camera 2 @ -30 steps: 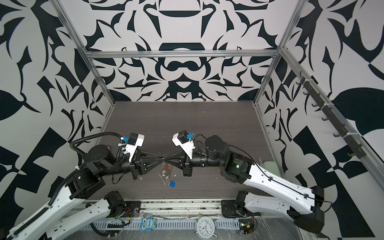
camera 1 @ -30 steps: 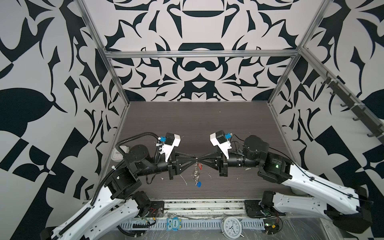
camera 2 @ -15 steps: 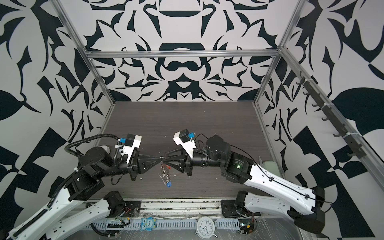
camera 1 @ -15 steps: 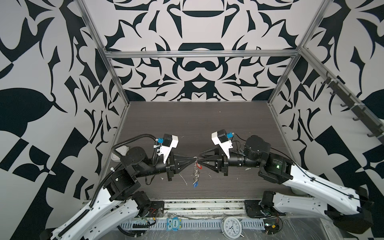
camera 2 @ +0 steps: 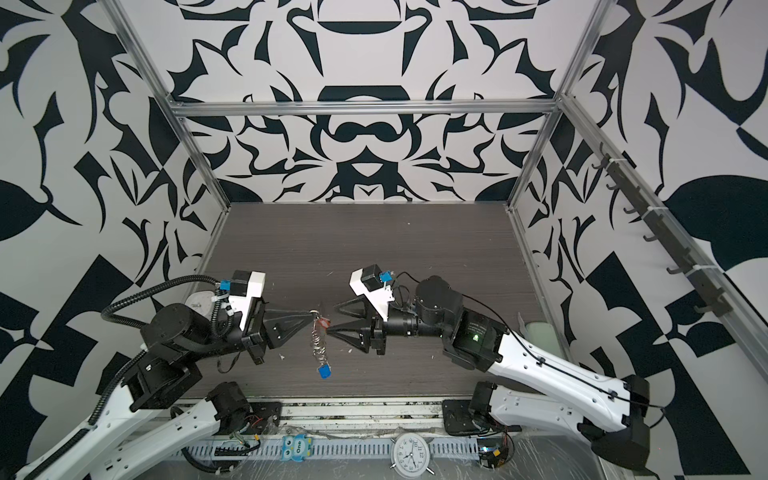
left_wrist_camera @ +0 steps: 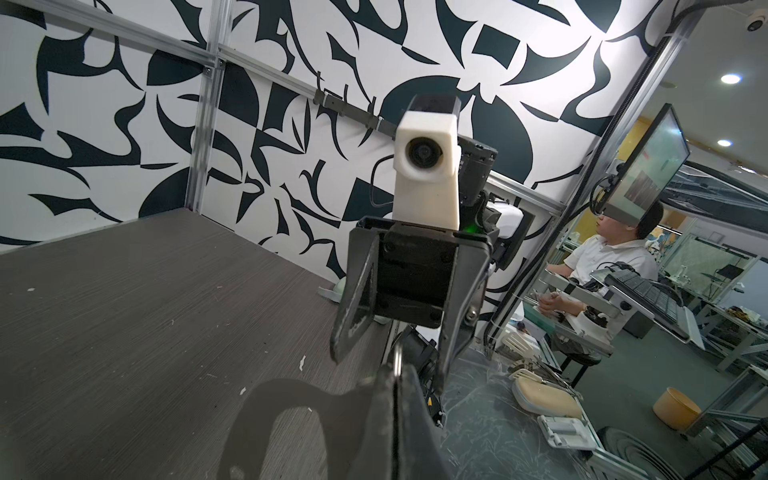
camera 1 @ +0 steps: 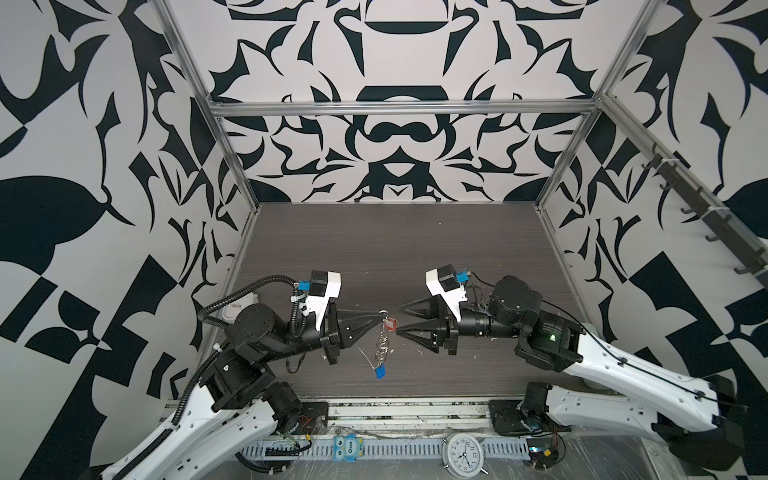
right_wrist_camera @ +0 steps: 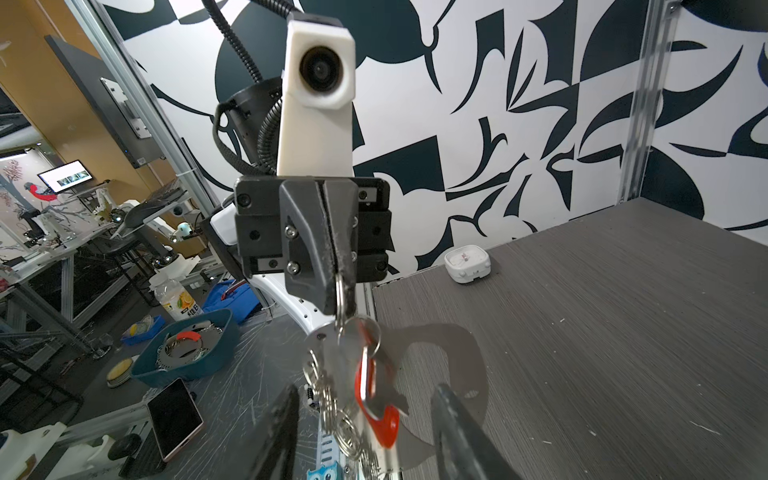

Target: Remove the keys from the keyring

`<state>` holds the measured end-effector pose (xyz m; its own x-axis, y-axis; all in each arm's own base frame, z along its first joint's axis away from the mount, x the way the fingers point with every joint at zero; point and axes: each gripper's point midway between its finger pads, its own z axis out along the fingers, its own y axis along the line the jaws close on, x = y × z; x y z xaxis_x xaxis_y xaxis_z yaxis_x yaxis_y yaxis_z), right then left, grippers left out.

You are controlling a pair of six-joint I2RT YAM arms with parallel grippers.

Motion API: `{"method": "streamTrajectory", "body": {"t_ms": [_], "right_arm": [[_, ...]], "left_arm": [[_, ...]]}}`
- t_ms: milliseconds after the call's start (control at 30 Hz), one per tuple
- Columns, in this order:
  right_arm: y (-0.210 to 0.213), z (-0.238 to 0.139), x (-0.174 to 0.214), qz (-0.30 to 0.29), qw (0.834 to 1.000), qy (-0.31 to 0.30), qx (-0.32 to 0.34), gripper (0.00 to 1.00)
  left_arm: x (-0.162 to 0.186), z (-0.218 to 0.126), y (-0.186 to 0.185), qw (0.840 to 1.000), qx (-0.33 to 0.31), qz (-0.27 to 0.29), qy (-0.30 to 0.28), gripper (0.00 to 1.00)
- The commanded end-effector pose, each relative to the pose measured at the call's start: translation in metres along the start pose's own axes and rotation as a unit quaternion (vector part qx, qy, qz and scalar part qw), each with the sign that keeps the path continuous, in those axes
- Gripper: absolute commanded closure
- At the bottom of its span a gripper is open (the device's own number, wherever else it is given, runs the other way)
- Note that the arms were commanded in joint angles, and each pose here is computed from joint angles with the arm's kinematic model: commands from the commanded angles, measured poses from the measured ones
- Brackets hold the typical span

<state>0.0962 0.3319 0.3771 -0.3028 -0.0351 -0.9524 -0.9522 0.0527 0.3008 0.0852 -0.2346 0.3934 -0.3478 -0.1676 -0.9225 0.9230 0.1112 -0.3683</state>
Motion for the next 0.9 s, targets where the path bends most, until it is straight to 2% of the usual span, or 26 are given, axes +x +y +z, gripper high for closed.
{"method": "streamTrajectory", "body": {"t_ms": [0, 300, 400, 667, 767, 867], "right_arm": [[0.008, 0.0, -0.014, -0.022, 0.999, -0.028, -0.014, 0.47], [-0.001, 0.005, -0.013, -0.025, 0.999, -0.021, 0.008, 0.61], [-0.003, 0.006, -0.012, -0.024, 0.999, -0.019, 0.011, 0.71], [-0.003, 0.005, -0.013, -0.026, 0.999, -0.019, 0.015, 0.87], [-0.002, 0.005, -0.013, -0.029, 0.999, -0.016, 0.015, 0.99], [-0.002, 0.006, -0.01, -0.031, 0.999, -0.01, 0.015, 1.0]], "left_arm": [[-0.01, -0.001, -0.005, 1.0, 0.01, 0.009, -0.025, 1.0], [-0.009, 0.002, -0.005, 1.0, 0.015, 0.007, -0.021, 1.0], [-0.008, 0.002, -0.005, 1.0, 0.016, 0.006, -0.019, 1.0], [-0.007, 0.003, -0.005, 1.0, 0.019, 0.004, -0.018, 1.0], [-0.009, 0.003, -0.003, 1.0, 0.013, 0.004, -0.024, 1.0], [-0.013, 0.002, -0.001, 0.999, 0.005, 0.005, -0.034, 1.0]]}}
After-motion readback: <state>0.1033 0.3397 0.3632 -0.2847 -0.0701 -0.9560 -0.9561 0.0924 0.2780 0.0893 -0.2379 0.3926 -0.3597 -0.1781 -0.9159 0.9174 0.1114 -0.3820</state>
